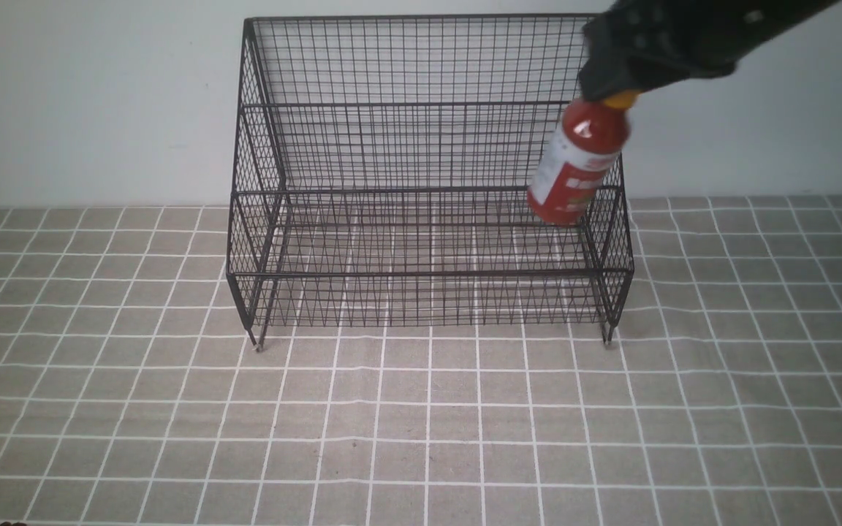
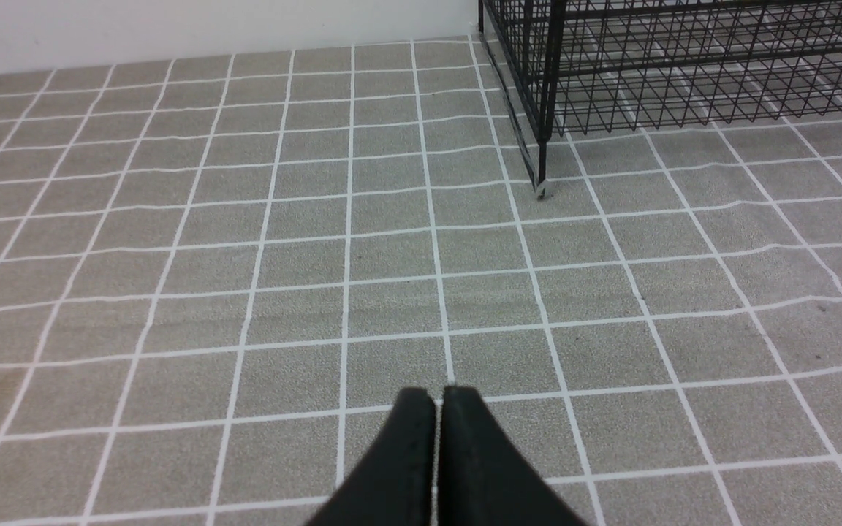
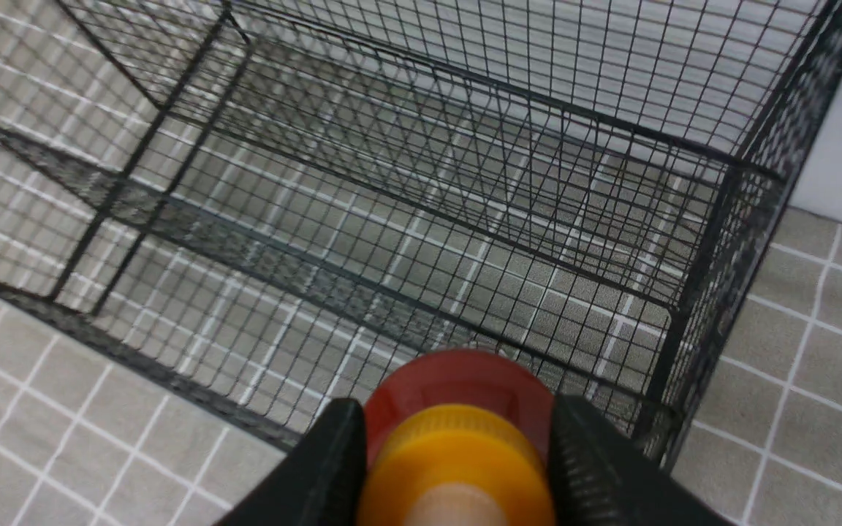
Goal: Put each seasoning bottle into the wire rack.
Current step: Use the right arm to put the condiment bottle back on the shelf
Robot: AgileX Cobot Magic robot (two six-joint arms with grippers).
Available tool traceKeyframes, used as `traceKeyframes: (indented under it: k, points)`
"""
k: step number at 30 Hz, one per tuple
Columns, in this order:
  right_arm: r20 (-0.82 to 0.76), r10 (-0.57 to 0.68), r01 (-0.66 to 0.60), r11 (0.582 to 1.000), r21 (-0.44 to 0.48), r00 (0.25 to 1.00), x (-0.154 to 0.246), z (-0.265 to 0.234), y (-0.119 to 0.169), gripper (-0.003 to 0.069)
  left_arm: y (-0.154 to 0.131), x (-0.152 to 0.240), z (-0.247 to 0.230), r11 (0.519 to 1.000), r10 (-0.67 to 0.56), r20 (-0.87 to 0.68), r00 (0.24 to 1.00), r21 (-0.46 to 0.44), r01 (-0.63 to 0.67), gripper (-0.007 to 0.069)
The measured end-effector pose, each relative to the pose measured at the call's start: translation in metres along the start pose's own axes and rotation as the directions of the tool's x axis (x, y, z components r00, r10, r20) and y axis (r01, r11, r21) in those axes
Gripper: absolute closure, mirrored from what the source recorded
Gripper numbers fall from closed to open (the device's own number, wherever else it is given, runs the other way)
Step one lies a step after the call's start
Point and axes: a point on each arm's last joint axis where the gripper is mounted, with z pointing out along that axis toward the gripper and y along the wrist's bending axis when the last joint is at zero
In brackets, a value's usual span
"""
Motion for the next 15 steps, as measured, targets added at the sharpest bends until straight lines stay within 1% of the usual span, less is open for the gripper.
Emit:
traceKeyframes:
  k: [1,3,7,11,15]
  points:
    - [0.000,0.000,0.000,1.000,0.000,1.000,-0.002,0.004,-0.001,0.0364,0.000,0.000,0.000,1.000,0.000,0.000,1.000,0.000,0.000,0.0632]
    - [-0.039,0.008,-0.007,1.000,0.002,0.999,-0.003,0.031,-0.005,0.0364,0.000,0.000,0.000,1.000,0.000,0.000,1.000,0.000,0.000,0.0632]
    - [-0.094,0.017,-0.017,1.000,0.005,0.995,0.002,0.059,-0.010,0.0364,0.000,0.000,0.000,1.000,0.000,0.000,1.000,0.000,0.000,0.0632]
    - [-0.146,0.019,-0.018,1.000,0.007,0.989,0.009,0.079,-0.012,0.0364,0.000,0.000,0.000,1.000,0.000,0.000,1.000,0.000,0.000,0.0632]
    - [-0.188,-0.015,0.019,1.000,0.019,0.982,0.015,0.092,-0.007,0.0364,0.000,0.000,0.000,1.000,0.000,0.000,1.000,0.000,0.000,0.0632]
